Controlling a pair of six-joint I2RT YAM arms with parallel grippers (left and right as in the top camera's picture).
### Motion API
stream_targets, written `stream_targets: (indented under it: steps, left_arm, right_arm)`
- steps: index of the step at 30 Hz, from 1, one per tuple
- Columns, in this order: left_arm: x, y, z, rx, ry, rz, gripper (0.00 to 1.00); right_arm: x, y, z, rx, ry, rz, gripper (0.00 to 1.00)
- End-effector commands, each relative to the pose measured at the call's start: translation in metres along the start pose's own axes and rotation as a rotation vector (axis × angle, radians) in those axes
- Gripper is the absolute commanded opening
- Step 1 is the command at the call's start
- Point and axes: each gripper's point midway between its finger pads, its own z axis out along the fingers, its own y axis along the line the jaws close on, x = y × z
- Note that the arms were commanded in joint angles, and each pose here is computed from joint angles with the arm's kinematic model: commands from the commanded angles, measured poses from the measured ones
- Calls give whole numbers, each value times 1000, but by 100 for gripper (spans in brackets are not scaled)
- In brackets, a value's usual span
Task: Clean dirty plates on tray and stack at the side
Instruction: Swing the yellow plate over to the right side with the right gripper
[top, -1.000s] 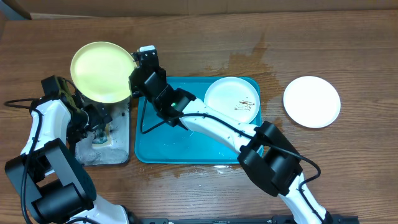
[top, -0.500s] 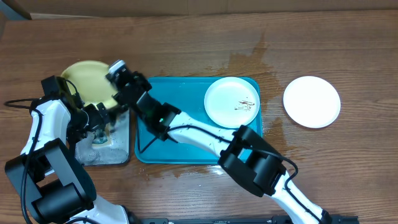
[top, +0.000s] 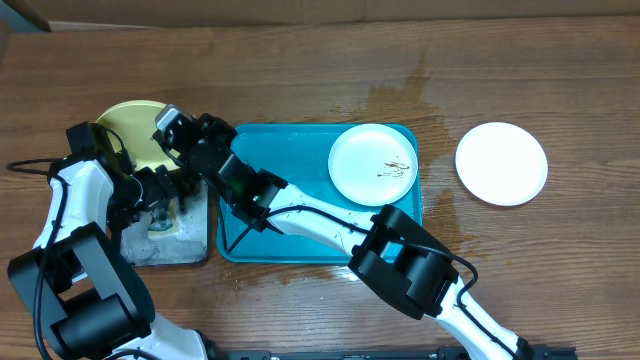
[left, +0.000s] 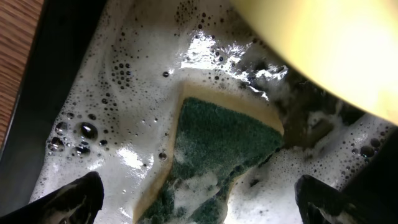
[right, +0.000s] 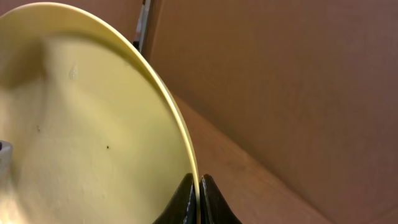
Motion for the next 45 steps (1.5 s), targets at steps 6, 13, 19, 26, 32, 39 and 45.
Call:
stream_targets:
  steps: [6, 13, 19, 26, 32, 39, 45]
  left_arm:
    - [-5, -5, -9, 15, -29, 26, 100]
    - [-5, -5, -9, 15, -29, 26, 100]
    - [-5, -5, -9, 15, -29, 26, 100]
    - [-5, -5, -9, 15, -29, 26, 100]
    - [-5, -5, -9, 15, -29, 26, 100]
    - [-5, -5, -9, 15, -29, 26, 100]
    - [-5, -5, -9, 15, -29, 26, 100]
  right_arm:
    - [17, -12, 8, -18, 80, 233, 4]
    - [25, -38, 19, -107, 198, 517, 4]
    - [41, -92, 26, -84, 299, 721, 4]
    - [80, -174, 7, 21, 480, 796, 4]
    - [116, -272, -54, 211, 671, 898, 4]
    - [173, -382, -164, 500, 903, 1091, 4]
    - [249, -445, -283, 738, 1154, 1277, 4]
